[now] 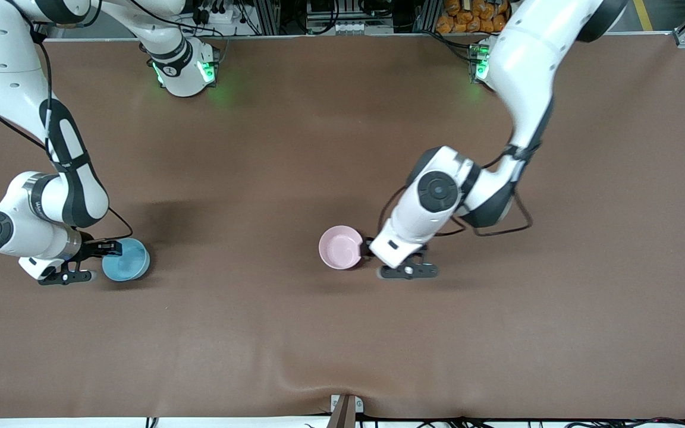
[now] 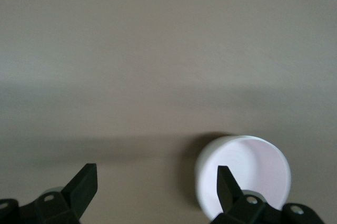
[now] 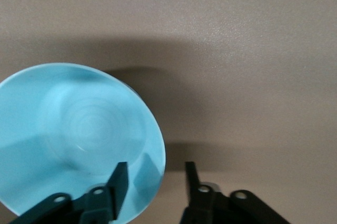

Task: Stack pink and blue bowls on white bowl
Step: 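Lower the pink bowl into the white bowl and open the left gripper, then raise the left gripper away while the right gripper grasps the blue bowl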

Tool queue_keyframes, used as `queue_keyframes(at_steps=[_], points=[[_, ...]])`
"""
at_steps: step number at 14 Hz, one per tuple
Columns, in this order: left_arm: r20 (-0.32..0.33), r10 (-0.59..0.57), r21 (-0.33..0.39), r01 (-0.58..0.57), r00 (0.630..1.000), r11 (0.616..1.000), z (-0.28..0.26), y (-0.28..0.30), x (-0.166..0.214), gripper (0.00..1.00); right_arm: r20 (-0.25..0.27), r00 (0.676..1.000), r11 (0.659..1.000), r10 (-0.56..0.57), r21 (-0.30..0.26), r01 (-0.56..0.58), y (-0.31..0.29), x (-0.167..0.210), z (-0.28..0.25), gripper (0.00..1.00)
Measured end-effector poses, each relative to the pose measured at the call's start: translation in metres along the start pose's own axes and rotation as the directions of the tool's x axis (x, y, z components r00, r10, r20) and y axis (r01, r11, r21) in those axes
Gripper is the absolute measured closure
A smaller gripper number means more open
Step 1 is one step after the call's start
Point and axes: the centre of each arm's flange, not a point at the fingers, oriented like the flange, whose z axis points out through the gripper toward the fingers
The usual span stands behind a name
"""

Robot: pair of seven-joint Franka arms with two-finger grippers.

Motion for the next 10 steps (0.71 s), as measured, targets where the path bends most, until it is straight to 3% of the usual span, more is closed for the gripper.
queue_keyframes(at_steps=[4, 7, 10], points=[[0.023, -0.072, 0.088, 0.070, 0.997, 0.994, -0.093, -0.059, 0.021, 0.00, -0.014, 0.999, 0.999, 0.032, 0.036, -0.031, -0.002, 0.002, -0.003, 0.94], [0.029, -0.115, 0.122, 0.110, 0.993, 0.986, -0.143, -0.090, 0.023, 0.00, -0.073, 0.997, 0.999, 0.026, 0.033, -0.023, -0.006, 0.013, -0.033, 0.96], [0.026, -0.062, 0.137, 0.058, 0.998, 0.989, -0.190, -0.138, 0.033, 0.00, -0.161, 0.987, 0.999, -0.009, 0.030, 0.014, -0.027, 0.026, -0.086, 0.97]])
